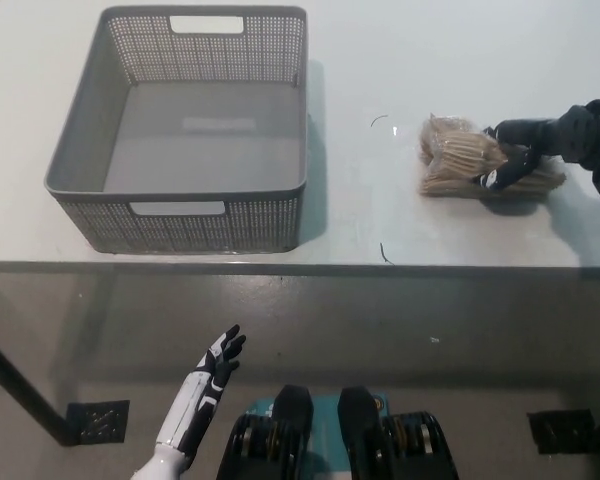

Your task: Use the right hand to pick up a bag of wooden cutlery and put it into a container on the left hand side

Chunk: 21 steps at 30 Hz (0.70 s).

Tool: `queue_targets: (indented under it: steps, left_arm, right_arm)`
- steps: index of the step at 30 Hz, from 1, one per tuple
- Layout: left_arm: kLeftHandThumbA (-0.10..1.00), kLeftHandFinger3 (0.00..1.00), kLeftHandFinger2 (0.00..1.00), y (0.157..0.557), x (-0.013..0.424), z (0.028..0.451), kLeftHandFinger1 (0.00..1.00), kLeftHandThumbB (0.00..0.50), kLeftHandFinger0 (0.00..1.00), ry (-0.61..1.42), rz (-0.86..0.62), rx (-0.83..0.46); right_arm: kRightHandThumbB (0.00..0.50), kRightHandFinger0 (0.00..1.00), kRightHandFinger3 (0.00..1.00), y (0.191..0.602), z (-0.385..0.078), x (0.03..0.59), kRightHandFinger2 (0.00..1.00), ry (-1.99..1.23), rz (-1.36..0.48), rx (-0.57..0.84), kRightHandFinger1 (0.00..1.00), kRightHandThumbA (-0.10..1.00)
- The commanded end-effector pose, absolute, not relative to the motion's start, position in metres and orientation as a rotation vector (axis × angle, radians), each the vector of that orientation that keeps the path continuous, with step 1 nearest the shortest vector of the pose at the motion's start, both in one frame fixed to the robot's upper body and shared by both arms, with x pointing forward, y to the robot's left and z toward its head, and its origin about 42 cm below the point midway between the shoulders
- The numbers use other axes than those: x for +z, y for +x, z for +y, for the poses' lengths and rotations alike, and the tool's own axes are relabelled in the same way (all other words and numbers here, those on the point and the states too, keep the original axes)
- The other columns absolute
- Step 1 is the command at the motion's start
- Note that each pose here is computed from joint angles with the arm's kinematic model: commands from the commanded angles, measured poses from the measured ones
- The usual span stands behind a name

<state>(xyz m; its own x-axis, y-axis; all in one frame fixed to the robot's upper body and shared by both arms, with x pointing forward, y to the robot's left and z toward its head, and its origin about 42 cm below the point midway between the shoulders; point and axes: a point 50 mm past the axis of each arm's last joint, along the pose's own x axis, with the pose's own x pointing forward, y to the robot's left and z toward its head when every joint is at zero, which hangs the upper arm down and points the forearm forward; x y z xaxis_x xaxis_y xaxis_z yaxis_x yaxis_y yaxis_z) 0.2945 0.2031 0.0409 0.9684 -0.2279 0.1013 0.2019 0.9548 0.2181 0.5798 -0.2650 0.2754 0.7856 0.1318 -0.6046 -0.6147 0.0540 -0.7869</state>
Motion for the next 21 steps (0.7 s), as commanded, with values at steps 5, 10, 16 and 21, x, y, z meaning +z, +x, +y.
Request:
queue_targets:
  steps: [5, 10, 16, 21]
  left_arm:
    - [1.00, 1.00, 1.00, 0.302, 0.054, 0.205, 1.00, 0.344, 1.00, 0.210, -0.203, -0.201]
    - [1.00, 1.00, 1.00, 0.306, 0.057, 0.206, 1.00, 0.335, 1.00, 0.213, -0.212, -0.205]
    - [1.00, 1.00, 1.00, 0.308, 0.059, 0.206, 1.00, 0.338, 1.00, 0.218, -0.217, -0.203]
    - [1.00, 1.00, 1.00, 0.309, 0.059, 0.206, 1.00, 0.334, 1.00, 0.219, -0.218, -0.201]
  right_arm:
    - [0.264, 0.94, 0.66, 0.583, -0.264, 0.274, 0.97, -1.459, 0.307, 0.471, 1.00, -0.09]
    - [0.074, 0.11, 1.00, 0.585, -0.270, 0.289, 0.99, -1.338, 0.081, 0.328, 0.59, -0.10]
    - [0.095, 0.11, 1.00, 0.590, -0.271, 0.315, 1.00, -1.135, -0.063, 0.215, 0.67, -0.10]
    - [0.076, 0.15, 1.00, 0.594, -0.265, 0.350, 1.00, -0.948, -0.207, 0.152, 0.70, -0.10]
